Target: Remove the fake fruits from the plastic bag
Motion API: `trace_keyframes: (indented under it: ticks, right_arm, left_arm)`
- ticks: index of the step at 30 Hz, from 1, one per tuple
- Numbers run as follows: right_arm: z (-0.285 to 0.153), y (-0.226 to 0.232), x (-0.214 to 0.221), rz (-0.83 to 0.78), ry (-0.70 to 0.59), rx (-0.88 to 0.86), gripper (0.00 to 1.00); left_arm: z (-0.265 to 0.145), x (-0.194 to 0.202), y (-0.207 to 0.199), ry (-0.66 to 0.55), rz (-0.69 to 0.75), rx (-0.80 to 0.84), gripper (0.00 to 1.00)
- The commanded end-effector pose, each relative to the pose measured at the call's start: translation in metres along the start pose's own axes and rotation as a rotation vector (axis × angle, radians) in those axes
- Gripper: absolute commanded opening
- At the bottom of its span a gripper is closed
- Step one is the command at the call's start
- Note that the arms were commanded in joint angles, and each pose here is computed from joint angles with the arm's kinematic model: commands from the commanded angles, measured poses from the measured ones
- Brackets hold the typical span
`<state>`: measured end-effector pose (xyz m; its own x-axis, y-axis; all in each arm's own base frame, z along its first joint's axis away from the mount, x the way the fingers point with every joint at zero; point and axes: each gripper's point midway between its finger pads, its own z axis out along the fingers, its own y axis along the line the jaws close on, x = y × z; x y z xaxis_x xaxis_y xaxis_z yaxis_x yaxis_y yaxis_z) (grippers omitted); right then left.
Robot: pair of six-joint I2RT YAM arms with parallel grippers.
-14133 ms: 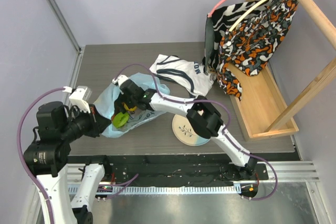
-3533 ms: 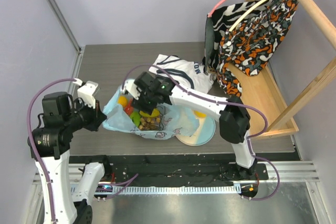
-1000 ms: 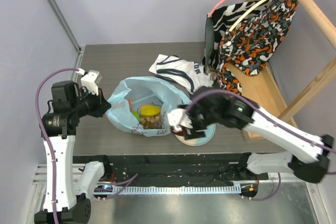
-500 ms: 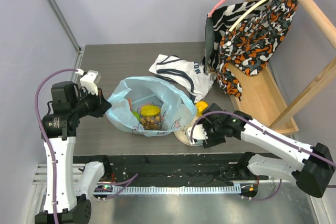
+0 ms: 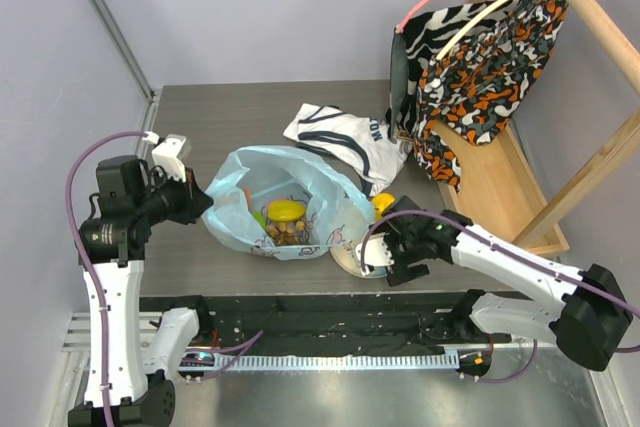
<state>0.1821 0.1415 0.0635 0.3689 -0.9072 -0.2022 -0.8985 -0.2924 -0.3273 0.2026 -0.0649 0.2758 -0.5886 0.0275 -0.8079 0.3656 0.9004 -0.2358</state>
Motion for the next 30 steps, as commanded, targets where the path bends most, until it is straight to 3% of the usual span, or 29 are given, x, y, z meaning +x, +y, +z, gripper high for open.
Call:
trace_keyframes:
  ticks: [1,7,9,12,13,17,25,30]
  right_arm:
    - [-0.057,-0.027,-0.041,0.012,-0.167,0.057,1.00]
    - [-0.176,-0.113,-0.139,0.210,-0.531,0.210,0.99]
    - [-0.199,-0.151,-0.171,0.262,-0.625,0.249,0.92]
    - [-0.183,-0.176,-0.210,0.342,-0.687,0.183,0.77]
    - [-0.174,-0.178,-0.217,0.338,-0.689,0.164,0.67]
    - [-0.128,-0.181,-0.235,0.275,-0.675,0.090,0.51]
    - [-0.113,-0.168,-0.270,0.179,-0.741,0.031,0.53]
    - [-0.053,-0.170,-0.268,0.235,-0.606,0.060,0.60]
  left_arm:
    - [-0.008,-0.002,-0.011,-0.013,0.005,0.040,0.00]
    - [-0.035,0.012,-0.038,0.043,0.072,0.134,0.00]
    - [-0.041,0.015,-0.043,0.056,0.095,0.148,0.00]
    - [-0.043,0.022,-0.046,0.079,0.098,0.167,0.00]
    - [-0.042,0.023,-0.046,0.083,0.094,0.173,0.00]
    - [-0.041,0.021,-0.046,0.072,0.071,0.162,0.00]
    - [-0.040,0.018,-0.046,0.045,0.050,0.154,0.00]
    - [-0.039,0.018,-0.048,0.052,0.046,0.171,0.00]
